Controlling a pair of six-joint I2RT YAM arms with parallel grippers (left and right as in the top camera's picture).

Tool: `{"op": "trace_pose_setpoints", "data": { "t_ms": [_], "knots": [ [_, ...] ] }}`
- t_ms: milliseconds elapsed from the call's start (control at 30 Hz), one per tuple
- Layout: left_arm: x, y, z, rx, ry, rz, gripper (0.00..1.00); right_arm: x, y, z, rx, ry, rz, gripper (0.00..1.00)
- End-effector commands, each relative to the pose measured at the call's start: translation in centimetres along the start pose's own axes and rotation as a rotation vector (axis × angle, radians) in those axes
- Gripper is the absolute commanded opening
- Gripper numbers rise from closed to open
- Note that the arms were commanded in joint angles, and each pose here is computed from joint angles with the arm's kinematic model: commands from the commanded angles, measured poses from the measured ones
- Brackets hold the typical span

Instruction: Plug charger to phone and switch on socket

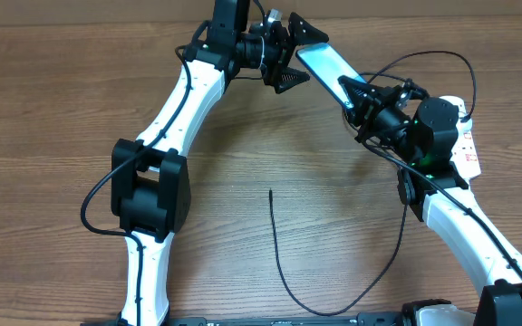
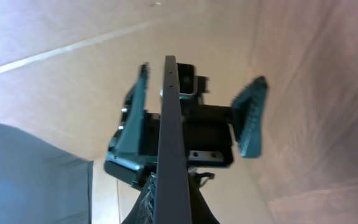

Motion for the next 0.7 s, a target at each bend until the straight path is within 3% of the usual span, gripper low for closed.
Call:
{"op": "trace_pose_setpoints", "data": {
  "t_ms": [0,167,667],
  "knots": [
    [-0.2,-1.6,-0.2,-0.043,0.013,0.026,1.00,-0.4,1.7,-0.1,0.062,-0.009,0.048,0.04],
    [0.0,-3.1,-0.1,-0.110,0.022,-0.011,1.00,-0.3,1.6,-0.1,0.059,-0.014,0.041,0.04],
    [-1.0,-3.7,-1.4,-0.118,0.047,-0.032,1.00,-0.1,1.6,-0.1,0.064,-0.036,0.028,0.04]
  ]
}}
Point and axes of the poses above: each gripper's point midway between its finger pads, its own z axis back along the fingers, its own y axis along the line the jaws close on, x = y × z, the point moved 7 cm from there along z, back along the fingers, and after that the axes turned 10 degrees about -z, right-handed, at the moved point
